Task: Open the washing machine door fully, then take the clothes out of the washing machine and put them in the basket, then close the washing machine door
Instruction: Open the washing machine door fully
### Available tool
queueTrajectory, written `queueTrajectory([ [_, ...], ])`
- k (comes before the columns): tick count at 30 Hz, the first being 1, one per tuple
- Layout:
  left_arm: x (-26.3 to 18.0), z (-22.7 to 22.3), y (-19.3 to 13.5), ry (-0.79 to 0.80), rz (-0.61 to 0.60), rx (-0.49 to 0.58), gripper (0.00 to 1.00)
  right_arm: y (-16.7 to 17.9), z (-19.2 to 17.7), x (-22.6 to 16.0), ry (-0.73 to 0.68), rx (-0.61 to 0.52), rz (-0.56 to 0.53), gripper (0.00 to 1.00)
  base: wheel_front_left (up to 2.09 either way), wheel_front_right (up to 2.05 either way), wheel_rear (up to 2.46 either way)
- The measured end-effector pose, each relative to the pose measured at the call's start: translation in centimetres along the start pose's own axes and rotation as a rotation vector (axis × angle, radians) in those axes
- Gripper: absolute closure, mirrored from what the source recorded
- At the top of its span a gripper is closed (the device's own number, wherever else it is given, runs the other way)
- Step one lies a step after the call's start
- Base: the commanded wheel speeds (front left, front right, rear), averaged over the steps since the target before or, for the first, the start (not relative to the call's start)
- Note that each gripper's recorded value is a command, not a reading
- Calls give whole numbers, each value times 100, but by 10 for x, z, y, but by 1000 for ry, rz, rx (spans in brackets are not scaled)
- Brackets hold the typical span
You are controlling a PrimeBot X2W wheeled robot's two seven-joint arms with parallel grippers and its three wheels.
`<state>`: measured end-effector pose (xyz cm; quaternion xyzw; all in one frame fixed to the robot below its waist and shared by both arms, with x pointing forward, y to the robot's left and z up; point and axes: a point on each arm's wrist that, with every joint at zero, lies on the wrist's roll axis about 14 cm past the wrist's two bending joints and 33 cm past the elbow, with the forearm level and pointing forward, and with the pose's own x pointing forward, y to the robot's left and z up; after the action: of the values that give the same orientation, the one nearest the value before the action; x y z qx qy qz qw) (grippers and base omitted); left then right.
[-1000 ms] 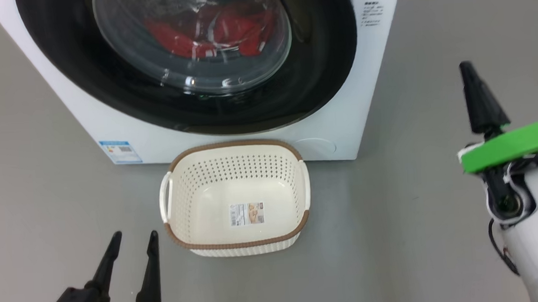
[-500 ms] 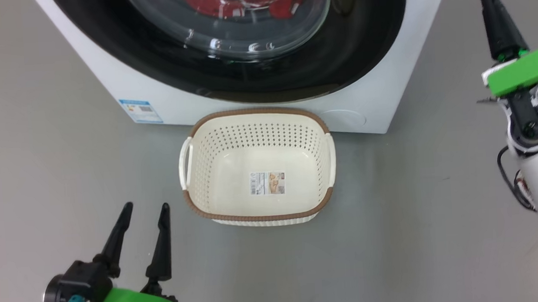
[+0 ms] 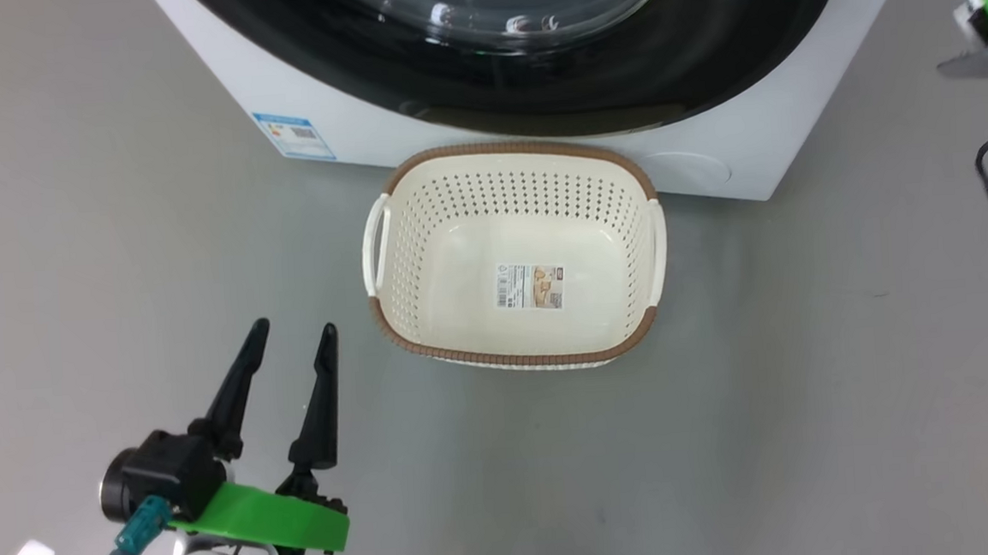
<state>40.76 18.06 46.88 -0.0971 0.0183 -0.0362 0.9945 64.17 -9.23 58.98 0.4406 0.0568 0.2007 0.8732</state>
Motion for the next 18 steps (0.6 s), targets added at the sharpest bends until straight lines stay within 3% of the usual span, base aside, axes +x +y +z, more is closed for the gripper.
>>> queueTrajectory([
  [18, 11, -5, 3, 18, -3, -1, 0, -7, -35, 39, 270, 138, 2, 100, 0, 0, 0],
])
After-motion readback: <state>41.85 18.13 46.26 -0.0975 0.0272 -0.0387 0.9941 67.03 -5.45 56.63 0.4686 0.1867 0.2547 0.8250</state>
